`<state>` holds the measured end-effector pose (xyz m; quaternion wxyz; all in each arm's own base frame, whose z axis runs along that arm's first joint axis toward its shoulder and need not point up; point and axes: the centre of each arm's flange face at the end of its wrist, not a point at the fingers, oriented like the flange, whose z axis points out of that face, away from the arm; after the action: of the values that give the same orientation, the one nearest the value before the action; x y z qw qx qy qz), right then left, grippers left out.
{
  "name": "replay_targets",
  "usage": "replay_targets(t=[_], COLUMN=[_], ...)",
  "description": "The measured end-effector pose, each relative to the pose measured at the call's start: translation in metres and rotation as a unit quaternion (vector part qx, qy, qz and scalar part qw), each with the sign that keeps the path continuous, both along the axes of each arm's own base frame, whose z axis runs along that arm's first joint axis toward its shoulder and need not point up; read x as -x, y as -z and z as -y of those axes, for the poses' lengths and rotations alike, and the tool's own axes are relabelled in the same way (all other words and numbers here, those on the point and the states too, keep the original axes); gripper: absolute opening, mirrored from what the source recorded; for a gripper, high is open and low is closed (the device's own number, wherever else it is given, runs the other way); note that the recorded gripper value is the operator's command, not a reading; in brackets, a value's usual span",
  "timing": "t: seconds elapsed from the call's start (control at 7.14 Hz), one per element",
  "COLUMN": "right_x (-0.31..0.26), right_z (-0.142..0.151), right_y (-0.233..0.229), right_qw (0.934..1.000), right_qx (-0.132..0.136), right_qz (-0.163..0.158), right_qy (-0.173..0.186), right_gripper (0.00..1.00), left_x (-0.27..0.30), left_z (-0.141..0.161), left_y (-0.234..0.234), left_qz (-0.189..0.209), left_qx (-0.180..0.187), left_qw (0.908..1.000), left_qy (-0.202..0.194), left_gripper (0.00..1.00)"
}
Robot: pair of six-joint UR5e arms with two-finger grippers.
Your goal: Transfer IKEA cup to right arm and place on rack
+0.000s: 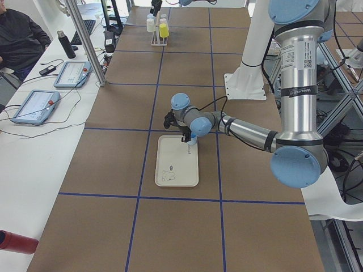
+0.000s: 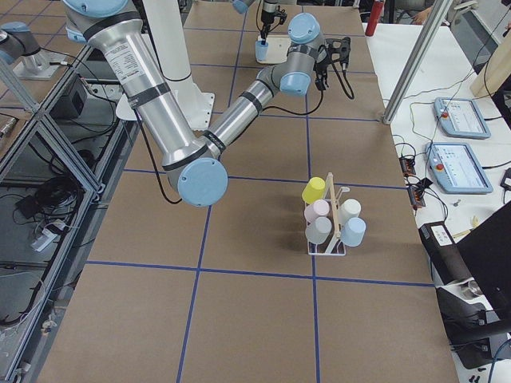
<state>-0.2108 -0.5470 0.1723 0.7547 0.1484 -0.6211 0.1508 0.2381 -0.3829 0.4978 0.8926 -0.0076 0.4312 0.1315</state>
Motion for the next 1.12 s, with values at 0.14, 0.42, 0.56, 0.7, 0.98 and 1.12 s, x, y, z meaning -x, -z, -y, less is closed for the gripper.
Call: replay_targets(t=[0.14, 0.42, 0.56, 0.7, 0.98, 1.12], right_x=[0.000, 0.000, 0.001, 0.003, 0.014, 0.022], right_z=[0.000, -0.001, -0.001, 0.000, 0.000, -0.002], right_y=[0.000, 0.001, 0.000, -0.001, -0.002, 0.002], right_qw=[1.0000, 1.0000, 1.0000, 1.0000, 0.9999, 0.9995], right_qx=[0.000, -0.001, -0.001, -0.003, 0.004, 0.013], right_qz=[0.000, 0.001, 0.002, 0.003, 0.012, 0.028], right_qy=[0.000, 0.001, 0.003, 0.004, 0.006, -0.006], right_gripper=[1.00, 1.00, 1.00, 1.00, 0.99, 1.00], left_x=[0.017, 0.051, 0.052, 0.043, 0.016, 0.000], left_z=[-0.002, 0.038, 0.068, 0.096, 0.140, 0.155], left_y=[0.009, 0.039, 0.069, 0.107, 0.188, 0.213], left_qz=[0.003, 0.008, -0.001, -0.024, -0.088, -0.125], left_qx=[0.004, 0.006, 0.006, 0.017, 0.049, 0.068], left_qw=[0.9999, 0.9942, 0.9872, 0.9784, 0.9583, 0.9458], left_qy=[0.014, 0.107, 0.159, 0.205, 0.268, 0.292], left_gripper=[0.00, 0.00, 0.00, 0.00, 0.00, 0.00])
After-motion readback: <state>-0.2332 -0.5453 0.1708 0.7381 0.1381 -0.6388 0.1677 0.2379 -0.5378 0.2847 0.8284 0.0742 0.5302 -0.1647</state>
